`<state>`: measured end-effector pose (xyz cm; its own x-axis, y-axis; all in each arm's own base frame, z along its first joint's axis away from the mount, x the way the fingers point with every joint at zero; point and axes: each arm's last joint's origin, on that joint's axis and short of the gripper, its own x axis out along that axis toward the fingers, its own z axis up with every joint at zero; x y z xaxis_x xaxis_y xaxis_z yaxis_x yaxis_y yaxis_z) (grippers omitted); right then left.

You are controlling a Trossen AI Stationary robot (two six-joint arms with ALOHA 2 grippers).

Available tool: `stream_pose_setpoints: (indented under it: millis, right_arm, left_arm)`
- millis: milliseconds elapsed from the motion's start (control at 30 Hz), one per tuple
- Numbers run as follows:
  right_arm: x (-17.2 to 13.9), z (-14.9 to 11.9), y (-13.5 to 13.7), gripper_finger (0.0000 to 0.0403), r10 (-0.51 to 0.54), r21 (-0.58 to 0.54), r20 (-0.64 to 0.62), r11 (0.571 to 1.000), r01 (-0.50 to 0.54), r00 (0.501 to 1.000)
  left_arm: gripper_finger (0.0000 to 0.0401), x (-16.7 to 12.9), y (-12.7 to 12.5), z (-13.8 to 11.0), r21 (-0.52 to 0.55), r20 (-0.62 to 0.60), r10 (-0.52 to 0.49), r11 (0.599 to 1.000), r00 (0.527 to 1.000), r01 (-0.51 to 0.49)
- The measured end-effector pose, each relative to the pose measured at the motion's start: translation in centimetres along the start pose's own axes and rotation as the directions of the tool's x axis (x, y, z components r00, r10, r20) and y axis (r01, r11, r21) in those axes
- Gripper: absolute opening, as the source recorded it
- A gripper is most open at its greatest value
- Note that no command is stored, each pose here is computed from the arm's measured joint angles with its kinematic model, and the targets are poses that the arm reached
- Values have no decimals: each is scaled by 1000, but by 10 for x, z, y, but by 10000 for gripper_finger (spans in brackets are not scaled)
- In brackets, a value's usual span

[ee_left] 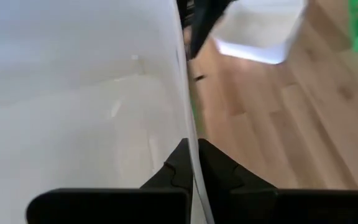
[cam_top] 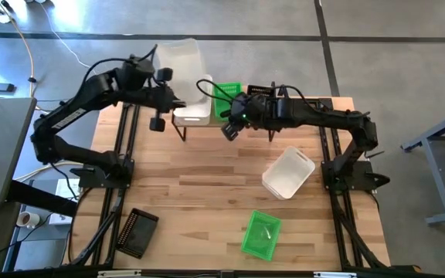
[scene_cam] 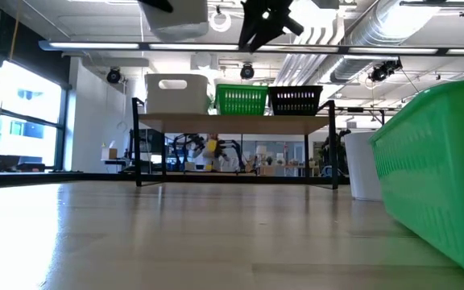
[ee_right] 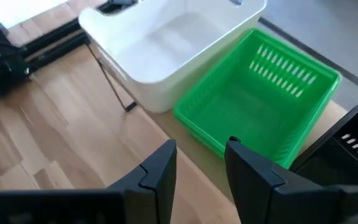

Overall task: Stack baskets on shelf by color
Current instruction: Stack the bottom white bin on top of the white bin

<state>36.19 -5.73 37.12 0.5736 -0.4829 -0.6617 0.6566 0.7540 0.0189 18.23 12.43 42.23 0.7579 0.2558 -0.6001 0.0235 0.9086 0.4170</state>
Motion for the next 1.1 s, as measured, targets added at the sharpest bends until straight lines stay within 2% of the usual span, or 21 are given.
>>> stream_pose_setpoints:
  millis: [233,500,867,1100]
  right_arm:
    - [4,1,-8,122,23,-52,-42,998,-25,999]
    - [4,0,-8,122,20,-91,-48,996,-25,999]
    - [4,0,-8,122,19,-111,-51,994,-24,999]
    - [4,0,-8,122,18,-112,-53,993,-24,998]
  left_arm:
    - [1,26,12,-13,-43,-72,-74,997,995,71]
    - [1,47,13,-26,-119,-113,-229,969,967,216]
    - [1,53,25,-39,-108,-144,-233,970,962,219]
    - [1,49,30,-45,-73,-70,-275,960,959,270]
